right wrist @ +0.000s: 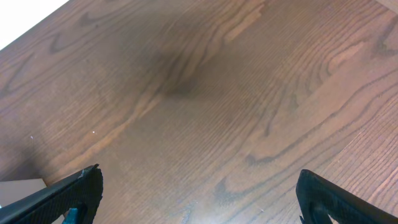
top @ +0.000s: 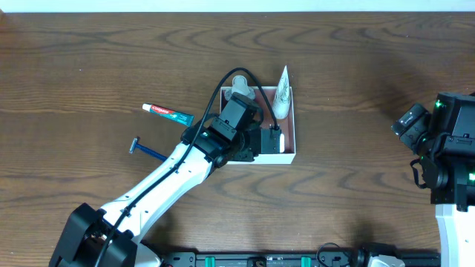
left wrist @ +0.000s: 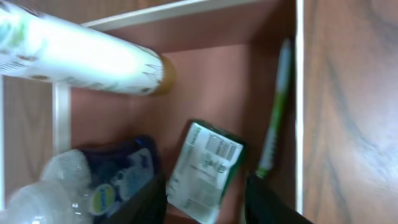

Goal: Pack container
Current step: 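Lower the toothbrush into the box's right side and release, then move the left gripper back to the Colgate toothpaste tube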

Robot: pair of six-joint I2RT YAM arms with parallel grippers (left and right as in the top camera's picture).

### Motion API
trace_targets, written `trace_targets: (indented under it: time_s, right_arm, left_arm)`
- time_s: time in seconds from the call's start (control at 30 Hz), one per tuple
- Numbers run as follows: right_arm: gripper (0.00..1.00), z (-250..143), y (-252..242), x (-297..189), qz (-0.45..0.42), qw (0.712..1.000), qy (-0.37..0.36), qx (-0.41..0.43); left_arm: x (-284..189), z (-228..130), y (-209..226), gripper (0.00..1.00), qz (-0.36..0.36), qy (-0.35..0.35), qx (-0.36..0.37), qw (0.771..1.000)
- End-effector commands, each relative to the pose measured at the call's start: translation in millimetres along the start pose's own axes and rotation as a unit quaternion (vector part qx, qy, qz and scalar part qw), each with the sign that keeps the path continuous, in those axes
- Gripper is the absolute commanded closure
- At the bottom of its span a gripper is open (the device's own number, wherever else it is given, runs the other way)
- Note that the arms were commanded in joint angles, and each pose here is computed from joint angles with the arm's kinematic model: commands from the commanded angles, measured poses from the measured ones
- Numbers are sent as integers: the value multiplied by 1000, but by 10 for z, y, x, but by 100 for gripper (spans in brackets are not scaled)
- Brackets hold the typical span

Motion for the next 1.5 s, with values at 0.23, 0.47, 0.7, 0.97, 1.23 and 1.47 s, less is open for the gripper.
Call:
trace_targets:
  time_s: [0.23, 0.47, 0.7, 0.97, 1.23, 1.47]
  right_arm:
    - [1, 36, -24, -9, -6, 1000, -7, 9]
    - [1, 36, -24, -9, -6, 1000, -7, 9]
    - [1, 36, -24, -9, -6, 1000, -7, 9]
    - [1, 36, -24, -9, -6, 1000, -7, 9]
    - [1, 36, -24, -9, -6, 1000, -7, 9]
    - [1, 36, -24, -9, -6, 1000, -7, 9]
  left_arm:
    - [-587, 305, 463, 58, 114, -67, -71, 989]
    - [-1405, 127, 744, 58, 227, -94, -300, 922]
    - [-1662, -940, 869, 53, 309, -8, -528, 791]
    - [-1277, -2088, 731, 35, 259, 15, -781, 568]
    - [-851, -2434, 893, 34, 256, 9, -794, 551]
    - [-544, -2674, 787, 34, 261, 30, -844, 467]
Point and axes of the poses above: each gripper's point midway between its finger pads, its own x axis out along the fingers, its own y axis along the line the jaws close on, z = x × y, the point moved 1 cm from there along -x, back along the fingers, and after that the axes turned 8 degrees about x, right-handed, at the moved point
